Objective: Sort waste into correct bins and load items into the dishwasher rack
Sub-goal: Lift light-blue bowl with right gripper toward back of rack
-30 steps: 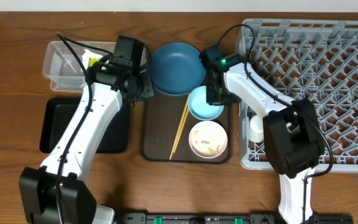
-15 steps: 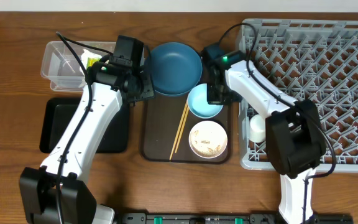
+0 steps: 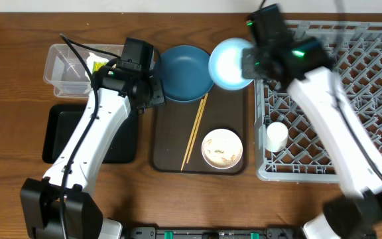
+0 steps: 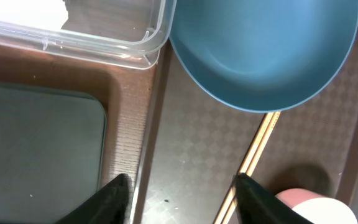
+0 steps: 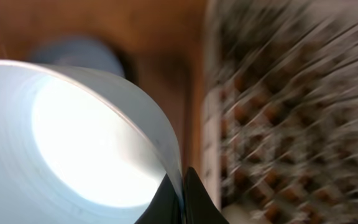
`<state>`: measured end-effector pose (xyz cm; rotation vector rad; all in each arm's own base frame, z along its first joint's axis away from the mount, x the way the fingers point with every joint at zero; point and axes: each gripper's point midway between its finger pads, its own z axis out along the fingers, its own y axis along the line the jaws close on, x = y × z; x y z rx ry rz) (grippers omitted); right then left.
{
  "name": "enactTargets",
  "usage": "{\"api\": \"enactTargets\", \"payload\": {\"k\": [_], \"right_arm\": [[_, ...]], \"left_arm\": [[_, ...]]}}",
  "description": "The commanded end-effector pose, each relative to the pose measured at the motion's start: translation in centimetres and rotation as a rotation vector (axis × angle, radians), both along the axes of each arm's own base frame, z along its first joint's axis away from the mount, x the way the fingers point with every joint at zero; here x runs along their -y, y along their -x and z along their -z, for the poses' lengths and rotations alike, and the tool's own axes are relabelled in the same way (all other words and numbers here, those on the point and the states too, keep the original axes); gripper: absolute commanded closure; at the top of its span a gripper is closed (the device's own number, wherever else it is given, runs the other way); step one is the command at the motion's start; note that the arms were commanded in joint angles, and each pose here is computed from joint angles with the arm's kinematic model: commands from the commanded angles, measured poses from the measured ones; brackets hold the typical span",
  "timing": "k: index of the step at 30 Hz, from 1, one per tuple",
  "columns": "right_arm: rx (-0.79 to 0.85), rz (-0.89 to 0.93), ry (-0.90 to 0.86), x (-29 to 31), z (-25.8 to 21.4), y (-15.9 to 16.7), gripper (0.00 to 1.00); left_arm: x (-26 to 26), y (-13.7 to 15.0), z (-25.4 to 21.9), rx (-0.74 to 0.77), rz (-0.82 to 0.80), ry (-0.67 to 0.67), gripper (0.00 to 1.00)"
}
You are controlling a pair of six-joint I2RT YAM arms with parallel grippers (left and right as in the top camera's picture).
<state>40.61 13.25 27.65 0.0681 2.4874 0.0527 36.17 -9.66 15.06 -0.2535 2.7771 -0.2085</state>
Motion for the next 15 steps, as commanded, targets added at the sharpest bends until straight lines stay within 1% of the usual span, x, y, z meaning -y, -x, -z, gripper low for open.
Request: {"api": "enactTargets", "payload": {"k": [1, 5, 10, 11, 13, 15], "right_arm": [[0.133, 0.152, 0.147, 5.6, -3.9, -0.1, 0.99], [0.207, 0.304, 0.236, 10.6, -6.6, 0.6, 0.99], [0.205, 0.431, 0.280, 15.3, -6.9, 0.7, 0.99], [0.202, 0.449, 0.283, 16.0, -6.8, 0.7, 0.99], [0.198, 0.487, 0.297, 17.4, -6.7, 0.6, 0.99], [0.200, 0.523, 0.330, 18.9, -6.8, 0.4, 0.99]], "left_arm": [[-0.3, -0.2, -1.0, 0.028, -0.014, -0.002, 0.32], [-0.3, -0.2, -1.0, 0.028, -0.014, -0.002, 0.30], [-0.3, -0.2, -1.0, 0.028, -0.014, -0.002, 0.29], [-0.3, -0.2, -1.0, 0.028, -0.014, -0.002, 0.26], [-0.3, -0.2, -1.0, 0.028, -0.014, -0.002, 0.23], [-0.3, -0.3, -1.0, 0.028, -0.014, -0.002, 0.18]]}}
